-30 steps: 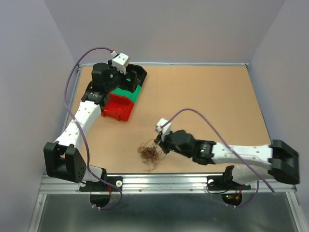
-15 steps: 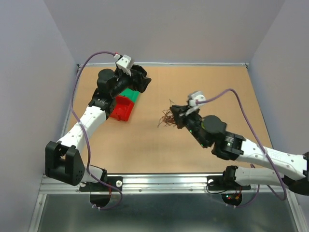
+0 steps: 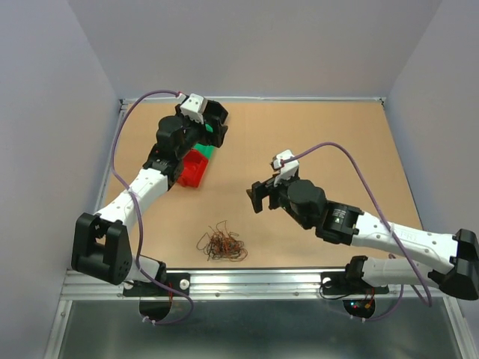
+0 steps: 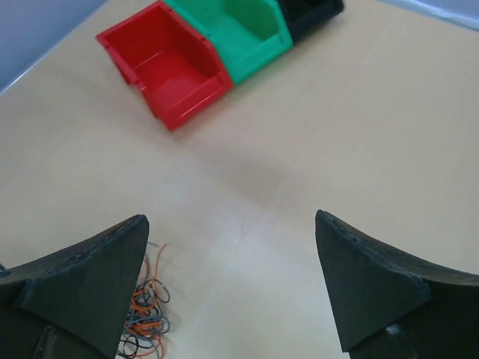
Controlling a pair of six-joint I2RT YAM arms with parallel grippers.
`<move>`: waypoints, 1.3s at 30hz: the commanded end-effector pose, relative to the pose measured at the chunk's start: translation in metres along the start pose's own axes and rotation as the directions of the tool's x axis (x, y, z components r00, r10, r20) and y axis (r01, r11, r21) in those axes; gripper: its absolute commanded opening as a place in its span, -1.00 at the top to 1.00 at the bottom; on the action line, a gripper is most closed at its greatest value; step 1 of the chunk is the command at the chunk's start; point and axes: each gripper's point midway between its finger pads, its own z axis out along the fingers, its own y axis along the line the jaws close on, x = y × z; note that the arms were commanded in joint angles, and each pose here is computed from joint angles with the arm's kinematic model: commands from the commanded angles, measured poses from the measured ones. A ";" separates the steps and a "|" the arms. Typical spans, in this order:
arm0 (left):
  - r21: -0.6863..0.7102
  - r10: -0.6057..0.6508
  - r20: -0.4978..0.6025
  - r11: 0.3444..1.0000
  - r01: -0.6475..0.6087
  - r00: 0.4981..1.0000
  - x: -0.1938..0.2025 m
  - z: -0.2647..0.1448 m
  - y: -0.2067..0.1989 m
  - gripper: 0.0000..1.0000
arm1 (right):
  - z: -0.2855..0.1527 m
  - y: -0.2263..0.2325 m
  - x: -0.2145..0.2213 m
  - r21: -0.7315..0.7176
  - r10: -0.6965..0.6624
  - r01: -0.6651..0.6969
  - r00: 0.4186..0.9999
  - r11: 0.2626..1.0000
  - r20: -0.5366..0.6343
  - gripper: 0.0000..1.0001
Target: Untangle the cables
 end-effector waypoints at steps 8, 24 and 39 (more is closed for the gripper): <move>-0.054 0.018 0.087 0.998 -0.013 0.996 -0.028 -0.005 0.011 -0.98 | 0.023 0.129 0.144 -0.702 -0.373 0.111 0.898 0.704 -0.232 -0.79; 0.072 0.021 0.062 0.997 -0.025 0.998 -0.019 -0.004 -0.009 -0.98 | 0.099 -0.042 0.053 0.015 0.125 -0.124 0.991 0.992 -0.048 0.99; 0.532 0.135 0.050 0.835 -0.141 0.990 0.016 -0.019 -0.091 -0.98 | 0.080 -0.062 0.041 -0.080 0.147 -0.145 0.989 0.986 0.022 0.99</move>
